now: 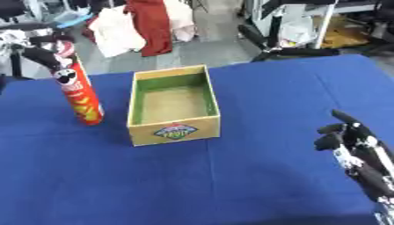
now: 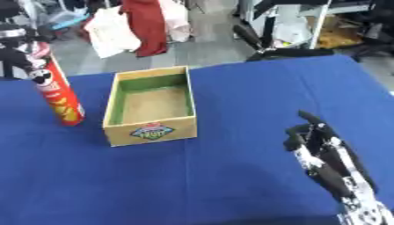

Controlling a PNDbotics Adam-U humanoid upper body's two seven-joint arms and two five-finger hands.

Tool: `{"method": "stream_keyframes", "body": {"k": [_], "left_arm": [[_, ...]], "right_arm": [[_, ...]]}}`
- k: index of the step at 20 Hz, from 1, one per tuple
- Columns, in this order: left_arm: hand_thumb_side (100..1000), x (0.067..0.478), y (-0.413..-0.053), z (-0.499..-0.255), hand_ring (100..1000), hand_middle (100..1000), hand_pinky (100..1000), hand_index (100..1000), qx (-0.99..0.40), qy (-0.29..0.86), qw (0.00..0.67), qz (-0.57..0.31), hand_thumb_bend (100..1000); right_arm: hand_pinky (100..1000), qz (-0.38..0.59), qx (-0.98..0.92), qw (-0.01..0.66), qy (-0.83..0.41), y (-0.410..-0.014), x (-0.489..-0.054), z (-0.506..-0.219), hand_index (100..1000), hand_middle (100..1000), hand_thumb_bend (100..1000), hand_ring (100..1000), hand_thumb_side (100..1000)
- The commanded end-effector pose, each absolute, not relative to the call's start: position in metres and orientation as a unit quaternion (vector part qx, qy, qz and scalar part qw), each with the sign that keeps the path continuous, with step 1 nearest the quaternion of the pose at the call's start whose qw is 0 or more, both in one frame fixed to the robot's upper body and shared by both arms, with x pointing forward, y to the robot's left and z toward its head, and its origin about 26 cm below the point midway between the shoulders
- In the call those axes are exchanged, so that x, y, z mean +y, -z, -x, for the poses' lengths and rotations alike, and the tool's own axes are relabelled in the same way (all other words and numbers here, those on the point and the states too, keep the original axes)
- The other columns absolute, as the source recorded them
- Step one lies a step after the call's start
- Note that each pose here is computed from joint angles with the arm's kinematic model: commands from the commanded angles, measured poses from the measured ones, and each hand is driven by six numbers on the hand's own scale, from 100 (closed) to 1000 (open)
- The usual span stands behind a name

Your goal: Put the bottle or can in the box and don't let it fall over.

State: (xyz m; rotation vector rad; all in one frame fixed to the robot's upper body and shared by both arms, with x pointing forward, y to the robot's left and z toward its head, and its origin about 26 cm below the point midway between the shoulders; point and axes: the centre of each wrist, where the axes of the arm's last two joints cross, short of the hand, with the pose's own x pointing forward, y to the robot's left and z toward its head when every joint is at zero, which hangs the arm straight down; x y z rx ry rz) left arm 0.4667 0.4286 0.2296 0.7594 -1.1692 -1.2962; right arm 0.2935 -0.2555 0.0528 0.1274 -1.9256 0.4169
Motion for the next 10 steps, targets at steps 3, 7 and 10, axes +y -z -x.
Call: {"method": "stream_keyframes", "body": {"k": [3, 7, 10], "left_arm": [[268, 0.442, -0.277, -0.458, 419, 537, 224, 877, -0.549, 0.522, 0.551, -0.349, 100], [287, 0.436, -0.292, -0.458, 403, 525, 212, 870, -0.584, 0.512, 0.531, -0.339, 100], [299, 0.422, -0.301, -0.461, 398, 522, 209, 868, -0.61, 0.515, 0.509, -0.323, 100]], "right_arm": [[599, -0.047, -0.822, 0.538, -0.178, -0.062, -0.257, -0.295, 927, 635, 216, 601, 448], [599, -0.046, -0.822, 0.539, -0.178, -0.062, -0.257, -0.295, 927, 635, 218, 601, 448], [599, -0.046, -0.821, 0.54, -0.178, -0.061, -0.257, -0.295, 927, 634, 219, 601, 448]]}}
